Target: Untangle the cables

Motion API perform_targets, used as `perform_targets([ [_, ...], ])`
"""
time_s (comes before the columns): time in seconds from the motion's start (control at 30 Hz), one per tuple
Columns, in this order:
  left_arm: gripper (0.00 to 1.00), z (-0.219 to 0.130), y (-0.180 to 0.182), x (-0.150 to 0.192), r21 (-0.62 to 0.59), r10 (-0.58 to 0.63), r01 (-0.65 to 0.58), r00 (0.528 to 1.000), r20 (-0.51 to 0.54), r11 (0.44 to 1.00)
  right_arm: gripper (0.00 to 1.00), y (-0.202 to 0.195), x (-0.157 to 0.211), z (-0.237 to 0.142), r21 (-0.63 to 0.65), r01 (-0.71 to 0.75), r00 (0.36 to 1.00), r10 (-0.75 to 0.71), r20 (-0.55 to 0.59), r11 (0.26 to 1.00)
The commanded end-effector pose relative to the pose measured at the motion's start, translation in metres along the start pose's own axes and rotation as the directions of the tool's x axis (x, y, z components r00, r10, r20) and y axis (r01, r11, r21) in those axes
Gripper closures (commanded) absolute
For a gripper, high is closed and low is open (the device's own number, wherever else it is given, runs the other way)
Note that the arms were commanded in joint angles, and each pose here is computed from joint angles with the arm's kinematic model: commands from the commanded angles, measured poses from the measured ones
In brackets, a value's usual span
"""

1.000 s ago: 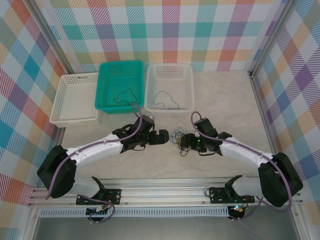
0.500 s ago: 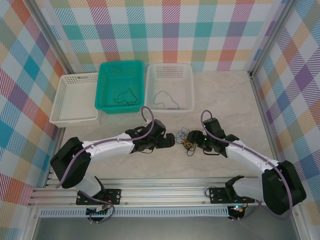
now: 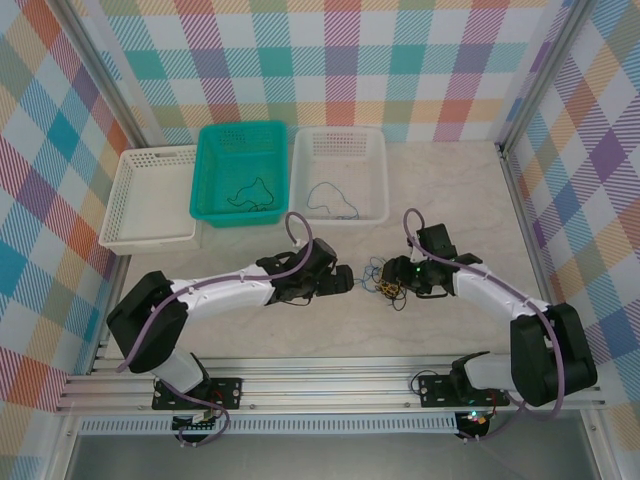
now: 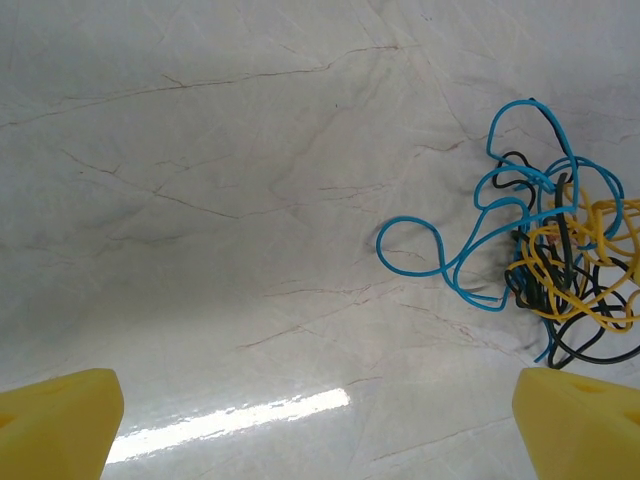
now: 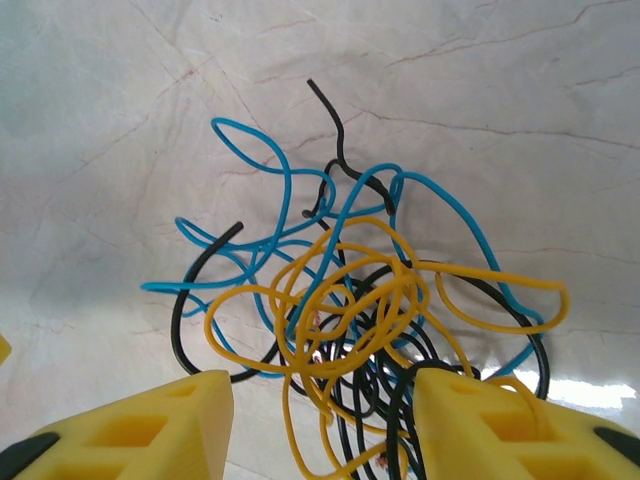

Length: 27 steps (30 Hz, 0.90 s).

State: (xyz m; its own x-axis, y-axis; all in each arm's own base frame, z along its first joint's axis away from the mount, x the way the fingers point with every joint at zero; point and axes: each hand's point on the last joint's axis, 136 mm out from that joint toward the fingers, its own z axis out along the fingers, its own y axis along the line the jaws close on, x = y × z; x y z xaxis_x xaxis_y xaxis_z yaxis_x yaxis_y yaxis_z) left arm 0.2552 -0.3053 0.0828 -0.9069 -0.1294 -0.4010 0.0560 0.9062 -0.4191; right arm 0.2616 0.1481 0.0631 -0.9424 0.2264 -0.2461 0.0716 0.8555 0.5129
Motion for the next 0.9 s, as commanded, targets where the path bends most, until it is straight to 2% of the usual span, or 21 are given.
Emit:
perform_targets([
  [0.0, 0.00, 0.002, -0.012, 0.005, 0.009, 0.002, -0.002, 1.000, -0.014, 1.000, 0.42, 0.006, -0.003, -0.010, -0.004, 0.012, 1.000, -0.012, 0.007, 1.000],
  [0.07, 0.00, 0.003, -0.017, 0.007, 0.021, 0.007, -0.007, 1.000, -0.017, 1.000, 0.35, 0.008, -0.002, -0.017, -0.004, -0.012, 1.000, 0.012, 0.007, 1.000],
  [0.17, 0.00, -0.001, -0.034, 0.006, 0.084, 0.059, -0.058, 0.998, -0.005, 0.995, 0.31, -0.009, -0.002, -0.033, 0.093, -0.089, 0.995, 0.083, 0.064, 0.992],
  [0.23, 0.00, -0.003, -0.044, 0.007, 0.100, 0.112, -0.112, 0.994, 0.008, 0.989, 0.31, -0.020, -0.007, -0.042, 0.112, -0.109, 0.987, 0.094, 0.133, 0.988],
  [0.33, 0.00, -0.003, -0.058, 0.007, 0.104, 0.185, -0.185, 0.983, 0.014, 0.977, 0.36, -0.023, -0.016, -0.046, 0.046, -0.079, 0.983, 0.070, 0.168, 0.996],
  [0.43, 0.00, 0.002, -0.071, 0.007, 0.105, 0.219, -0.217, 0.976, -0.002, 0.970, 0.40, -0.016, -0.020, -0.043, 0.017, 0.053, 0.989, -0.055, 0.138, 0.998],
  [0.53, 0.00, 0.010, -0.086, 0.009, 0.124, 0.245, -0.241, 0.969, -0.019, 0.963, 0.40, -0.005, -0.019, -0.039, -0.029, 0.116, 0.990, -0.113, 0.083, 0.993],
  [0.63, 0.00, 0.021, -0.089, 0.017, 0.114, 0.241, -0.233, 0.968, -0.065, 0.966, 0.43, -0.001, -0.014, -0.031, -0.069, 0.044, 0.999, -0.043, 0.022, 0.997],
  [0.8, 0.00, 0.026, -0.083, 0.014, 0.099, 0.167, -0.163, 0.985, -0.036, 0.982, 0.46, -0.047, -0.001, -0.015, 0.118, -0.088, 0.996, 0.084, 0.033, 0.989],
  [0.87, 0.00, 0.025, -0.079, 0.014, 0.090, 0.147, -0.144, 0.989, -0.028, 0.985, 0.47, -0.049, 0.004, -0.010, 0.124, -0.087, 0.996, 0.086, 0.010, 0.988],
])
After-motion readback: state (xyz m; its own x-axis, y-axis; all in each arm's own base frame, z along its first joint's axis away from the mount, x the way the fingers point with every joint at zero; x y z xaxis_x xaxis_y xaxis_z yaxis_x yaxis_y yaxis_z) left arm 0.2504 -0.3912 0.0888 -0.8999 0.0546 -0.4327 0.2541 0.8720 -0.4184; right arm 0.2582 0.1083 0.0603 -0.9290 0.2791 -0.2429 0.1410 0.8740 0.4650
